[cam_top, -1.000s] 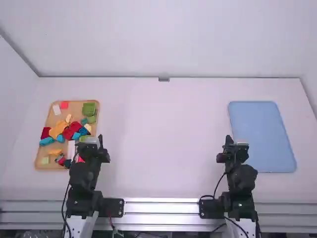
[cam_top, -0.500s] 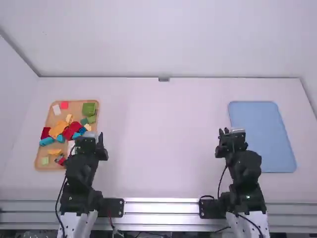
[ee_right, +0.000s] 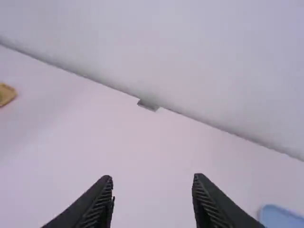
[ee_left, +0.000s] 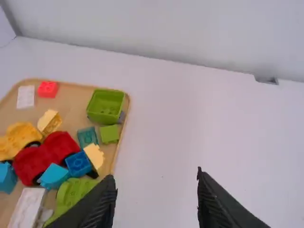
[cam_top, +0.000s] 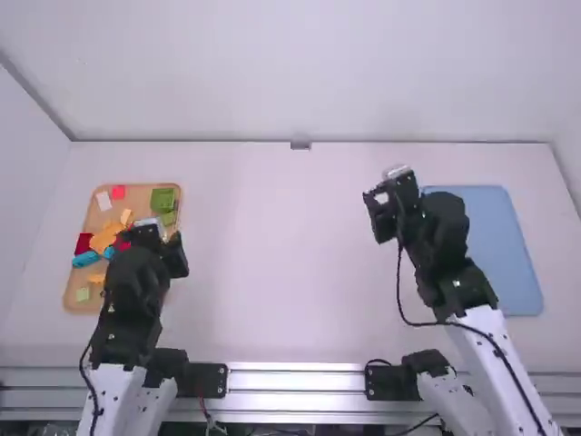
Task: Assemble lego blocks to make yellow taxi
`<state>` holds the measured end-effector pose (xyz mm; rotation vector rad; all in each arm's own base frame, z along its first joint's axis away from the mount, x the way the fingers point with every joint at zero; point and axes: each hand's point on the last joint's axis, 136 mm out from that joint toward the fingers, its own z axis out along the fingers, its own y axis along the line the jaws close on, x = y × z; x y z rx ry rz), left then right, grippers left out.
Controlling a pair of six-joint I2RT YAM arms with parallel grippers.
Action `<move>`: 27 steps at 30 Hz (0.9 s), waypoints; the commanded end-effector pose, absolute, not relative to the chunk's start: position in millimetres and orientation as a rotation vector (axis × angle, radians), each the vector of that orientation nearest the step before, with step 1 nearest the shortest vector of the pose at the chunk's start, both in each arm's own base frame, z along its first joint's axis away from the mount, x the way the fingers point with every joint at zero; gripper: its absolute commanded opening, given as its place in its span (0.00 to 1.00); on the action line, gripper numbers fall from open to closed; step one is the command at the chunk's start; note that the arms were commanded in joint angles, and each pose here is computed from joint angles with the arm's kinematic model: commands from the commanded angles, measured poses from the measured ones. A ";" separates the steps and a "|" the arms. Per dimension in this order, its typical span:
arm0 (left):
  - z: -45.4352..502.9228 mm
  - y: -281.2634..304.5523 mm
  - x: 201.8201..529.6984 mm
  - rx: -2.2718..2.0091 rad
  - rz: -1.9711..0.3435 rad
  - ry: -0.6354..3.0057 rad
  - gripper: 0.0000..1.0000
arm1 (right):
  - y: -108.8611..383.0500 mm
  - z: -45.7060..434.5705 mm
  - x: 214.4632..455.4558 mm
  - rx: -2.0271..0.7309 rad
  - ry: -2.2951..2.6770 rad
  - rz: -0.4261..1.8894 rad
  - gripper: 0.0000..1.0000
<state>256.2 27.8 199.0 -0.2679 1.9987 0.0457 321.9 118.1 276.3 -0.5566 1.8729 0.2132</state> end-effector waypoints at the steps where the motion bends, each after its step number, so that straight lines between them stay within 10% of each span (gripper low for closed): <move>1: 217.7 38.3 260.1 -0.361 0.064 1.981 0.51 | 142.3 296.8 335.8 -0.655 1.838 0.254 0.51; 27: 235.5 171.1 256.3 -1.038 0.179 2.143 0.93 | 359.9 272.0 362.0 -1.544 1.584 0.687 0.93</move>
